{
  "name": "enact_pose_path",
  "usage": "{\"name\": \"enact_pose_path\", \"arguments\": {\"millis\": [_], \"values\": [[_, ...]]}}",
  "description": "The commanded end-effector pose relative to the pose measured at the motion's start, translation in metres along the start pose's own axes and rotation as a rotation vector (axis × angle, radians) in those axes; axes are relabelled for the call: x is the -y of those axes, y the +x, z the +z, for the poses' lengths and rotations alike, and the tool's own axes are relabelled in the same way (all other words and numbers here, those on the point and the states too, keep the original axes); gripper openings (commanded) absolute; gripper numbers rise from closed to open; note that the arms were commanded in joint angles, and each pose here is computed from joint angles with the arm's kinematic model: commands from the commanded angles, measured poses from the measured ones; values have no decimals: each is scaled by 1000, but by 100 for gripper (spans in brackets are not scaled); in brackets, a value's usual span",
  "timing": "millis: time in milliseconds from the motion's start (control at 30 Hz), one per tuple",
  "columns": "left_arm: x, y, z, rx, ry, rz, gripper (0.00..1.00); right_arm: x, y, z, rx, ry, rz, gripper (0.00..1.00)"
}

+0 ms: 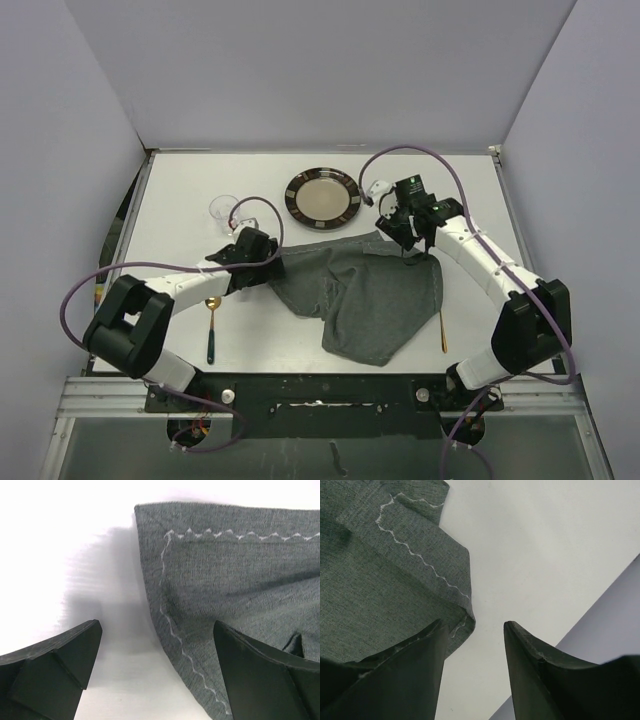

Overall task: Set the dinner table for one person
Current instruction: Flatten out the napkin at the center of the board.

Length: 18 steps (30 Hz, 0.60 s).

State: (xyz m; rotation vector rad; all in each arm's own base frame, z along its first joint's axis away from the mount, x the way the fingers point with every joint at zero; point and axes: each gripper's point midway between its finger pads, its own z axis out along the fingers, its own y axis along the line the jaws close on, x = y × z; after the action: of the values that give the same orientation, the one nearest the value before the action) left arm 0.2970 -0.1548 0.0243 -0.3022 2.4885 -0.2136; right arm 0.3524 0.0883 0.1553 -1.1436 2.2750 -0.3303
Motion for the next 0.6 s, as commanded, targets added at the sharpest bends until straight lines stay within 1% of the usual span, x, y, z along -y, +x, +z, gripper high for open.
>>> {"name": "enact_pose_path", "arguments": {"millis": [0,100,267,433,567], "values": [[29,-32,14,62,82,8,97,-10,-12,18,30,-71,-20,49],[38,-38,29,59,100,15,97,-35,-14,30,28,-166,-19,49],[45,-40,46,59,118,14,95,-60,-16,58,25,-211,-70,50],[46,-43,47,69,121,20,93,-73,-31,70,39,-233,-112,48],[43,-43,45,70,121,25,92,-77,-34,77,40,-242,-125,48]]}}
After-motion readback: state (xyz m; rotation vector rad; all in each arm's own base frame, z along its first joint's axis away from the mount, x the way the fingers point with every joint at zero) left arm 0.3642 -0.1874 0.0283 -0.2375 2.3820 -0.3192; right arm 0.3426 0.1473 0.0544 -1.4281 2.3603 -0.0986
